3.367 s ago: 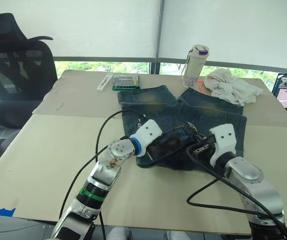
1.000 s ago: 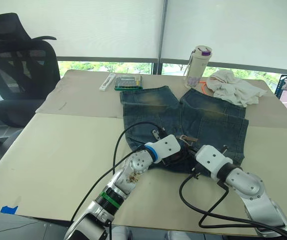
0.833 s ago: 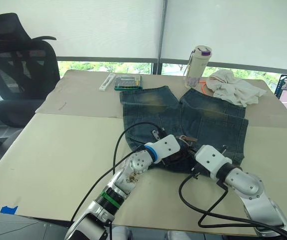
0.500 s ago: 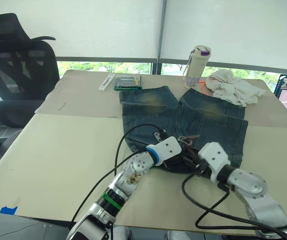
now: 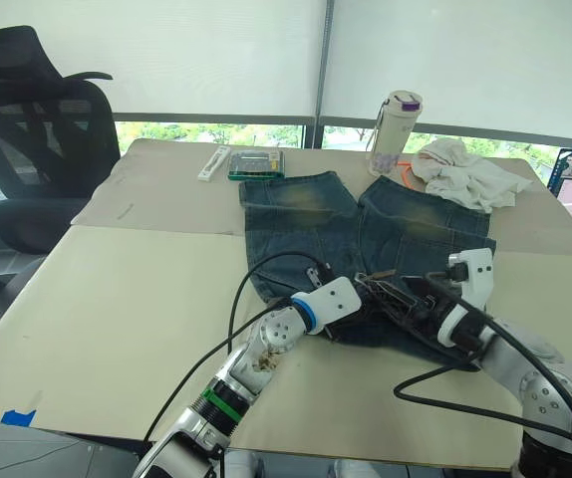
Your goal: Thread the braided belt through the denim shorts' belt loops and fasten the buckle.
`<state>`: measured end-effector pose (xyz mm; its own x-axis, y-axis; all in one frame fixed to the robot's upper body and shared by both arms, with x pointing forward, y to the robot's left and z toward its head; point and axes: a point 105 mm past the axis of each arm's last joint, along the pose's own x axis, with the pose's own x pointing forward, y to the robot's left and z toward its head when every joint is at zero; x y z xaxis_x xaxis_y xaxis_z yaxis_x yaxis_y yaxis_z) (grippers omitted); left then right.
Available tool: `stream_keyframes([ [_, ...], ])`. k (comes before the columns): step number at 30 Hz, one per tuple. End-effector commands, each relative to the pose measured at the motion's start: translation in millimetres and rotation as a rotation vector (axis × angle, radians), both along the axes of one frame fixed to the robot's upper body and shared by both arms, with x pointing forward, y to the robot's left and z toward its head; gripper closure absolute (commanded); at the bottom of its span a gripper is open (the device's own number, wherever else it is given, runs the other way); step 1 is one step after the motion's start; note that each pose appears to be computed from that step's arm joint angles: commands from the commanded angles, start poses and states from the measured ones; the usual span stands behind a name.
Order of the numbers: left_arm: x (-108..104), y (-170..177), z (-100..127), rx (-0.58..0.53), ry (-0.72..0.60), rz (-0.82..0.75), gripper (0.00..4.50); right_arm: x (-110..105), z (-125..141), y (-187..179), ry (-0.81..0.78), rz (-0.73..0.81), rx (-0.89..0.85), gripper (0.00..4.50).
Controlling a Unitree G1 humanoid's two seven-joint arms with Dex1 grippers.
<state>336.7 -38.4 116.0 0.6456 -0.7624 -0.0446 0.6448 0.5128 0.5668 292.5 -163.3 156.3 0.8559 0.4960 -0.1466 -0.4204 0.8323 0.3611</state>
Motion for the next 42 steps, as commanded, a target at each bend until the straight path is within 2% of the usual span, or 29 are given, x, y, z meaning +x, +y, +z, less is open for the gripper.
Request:
stream_keyframes([
  [1, -7, -8, 14, -0.028, -0.056, -0.036, 4.50, 8, 4, 5, 0.060, -0.088, 0.177, 0.03],
  [4, -8, -9, 13, -0.026, -0.055, -0.039, 4.50, 15, 9, 8, 0.080, -0.143, 0.276, 0.03],
  [5, -8, -9, 13, -0.026, -0.055, -0.039, 4.50, 16, 8, 7, 0.091, -0.158, 0.282, 0.53],
  [9, -8, -9, 12, -0.024, -0.052, -0.040, 4.50, 20, 6, 2, 0.124, -0.215, 0.297, 1.83],
  [17, -8, -9, 12, -0.023, -0.051, -0.038, 4.50, 19, 5, 4, 0.141, -0.222, 0.298, 4.46],
  [19, -9, -8, 10, -0.036, -0.025, -0.052, 4.50, 18, 6, 5, 0.142, -0.220, 0.304, 4.46],
  [24, -9, 2, 9, -0.030, -0.045, -0.031, 2.91, 19, 10, -5, 0.130, -0.241, 0.288, 4.50],
  [25, -8, 6, 9, -0.033, -0.043, -0.022, 2.47, 19, 11, -9, 0.126, -0.250, 0.286, 4.50],
  [32, -14, 59, -9, -0.030, 0.021, 0.025, 0.21, 13, 20, -49, 0.100, -0.293, 0.276, 4.50],
  [33, -14, 62, -11, -0.025, 0.028, 0.030, 0.05, 13, 23, -51, 0.093, -0.289, 0.288, 4.50],
  [38, -14, 70, -14, -0.012, 0.037, 0.048, 0.05, 8, 37, -71, 0.057, -0.293, 0.270, 4.50],
  [42, -14, 68, -15, -0.015, 0.041, 0.047, 0.05, 3, 60, -78, -0.006, -0.252, 0.254, 4.50],
])
